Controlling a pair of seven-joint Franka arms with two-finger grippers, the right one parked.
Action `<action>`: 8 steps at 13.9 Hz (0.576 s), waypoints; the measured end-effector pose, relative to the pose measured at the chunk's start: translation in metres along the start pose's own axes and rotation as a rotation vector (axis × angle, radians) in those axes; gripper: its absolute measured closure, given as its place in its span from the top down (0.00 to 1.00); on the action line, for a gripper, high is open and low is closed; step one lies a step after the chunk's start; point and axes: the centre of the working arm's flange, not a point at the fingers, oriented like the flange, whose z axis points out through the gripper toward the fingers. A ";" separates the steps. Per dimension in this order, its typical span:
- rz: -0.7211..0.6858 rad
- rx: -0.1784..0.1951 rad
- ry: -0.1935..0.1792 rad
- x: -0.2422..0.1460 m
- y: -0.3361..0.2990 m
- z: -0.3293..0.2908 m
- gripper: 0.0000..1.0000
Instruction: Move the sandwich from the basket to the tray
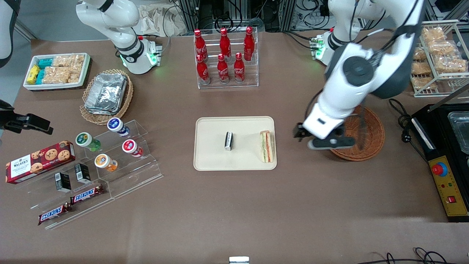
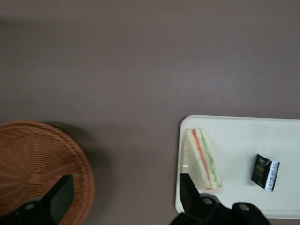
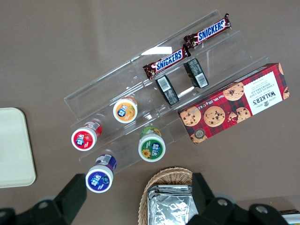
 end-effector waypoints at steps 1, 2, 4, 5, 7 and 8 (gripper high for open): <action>-0.010 0.004 0.015 0.005 -0.019 -0.023 1.00; -0.016 0.007 0.031 0.010 -0.037 -0.044 1.00; -0.012 0.017 0.046 0.019 -0.075 -0.073 1.00; -0.017 0.022 0.049 0.024 -0.094 -0.081 1.00; -0.049 0.035 0.039 0.027 -0.127 -0.091 1.00; -0.056 0.041 0.033 0.026 -0.139 -0.095 1.00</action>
